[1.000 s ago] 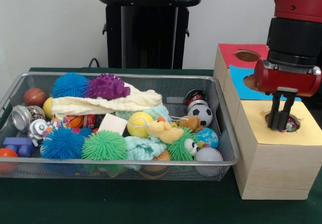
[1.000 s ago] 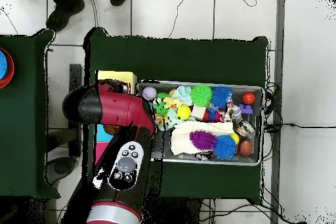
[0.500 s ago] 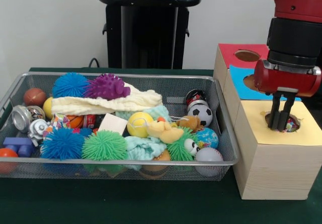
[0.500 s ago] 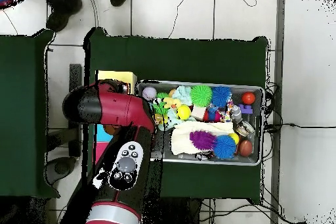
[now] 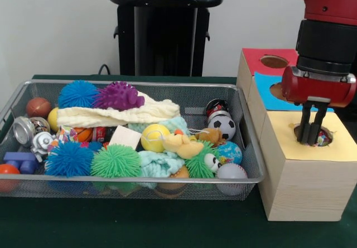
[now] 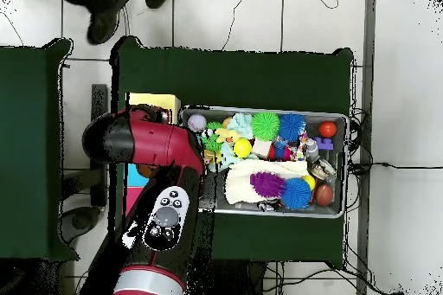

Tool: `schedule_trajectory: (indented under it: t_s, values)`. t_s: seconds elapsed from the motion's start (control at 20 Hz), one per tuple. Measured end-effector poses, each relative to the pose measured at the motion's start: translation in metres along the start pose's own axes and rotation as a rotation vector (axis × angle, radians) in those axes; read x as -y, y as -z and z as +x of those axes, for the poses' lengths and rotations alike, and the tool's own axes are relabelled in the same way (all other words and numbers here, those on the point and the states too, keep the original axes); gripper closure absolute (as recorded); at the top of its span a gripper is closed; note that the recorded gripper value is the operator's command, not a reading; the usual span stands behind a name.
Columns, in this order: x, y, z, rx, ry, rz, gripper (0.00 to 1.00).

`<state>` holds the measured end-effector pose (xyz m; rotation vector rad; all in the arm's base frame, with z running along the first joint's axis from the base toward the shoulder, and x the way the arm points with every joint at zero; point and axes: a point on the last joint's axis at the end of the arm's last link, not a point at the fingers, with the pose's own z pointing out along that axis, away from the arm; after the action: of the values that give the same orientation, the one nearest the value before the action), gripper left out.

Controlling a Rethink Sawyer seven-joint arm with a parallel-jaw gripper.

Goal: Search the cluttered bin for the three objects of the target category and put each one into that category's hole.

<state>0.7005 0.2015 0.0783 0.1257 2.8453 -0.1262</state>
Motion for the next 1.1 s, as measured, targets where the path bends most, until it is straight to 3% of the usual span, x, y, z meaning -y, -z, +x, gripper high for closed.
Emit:
schedule_trajectory:
  t_s: [0.85, 1.1]
  values:
    - [-0.002, 0.000, 0.000, -0.001, -0.010, -0.001, 1.00]
    - [-0.016, -0.004, 0.014, -0.020, 0.002, -0.006, 1.00]
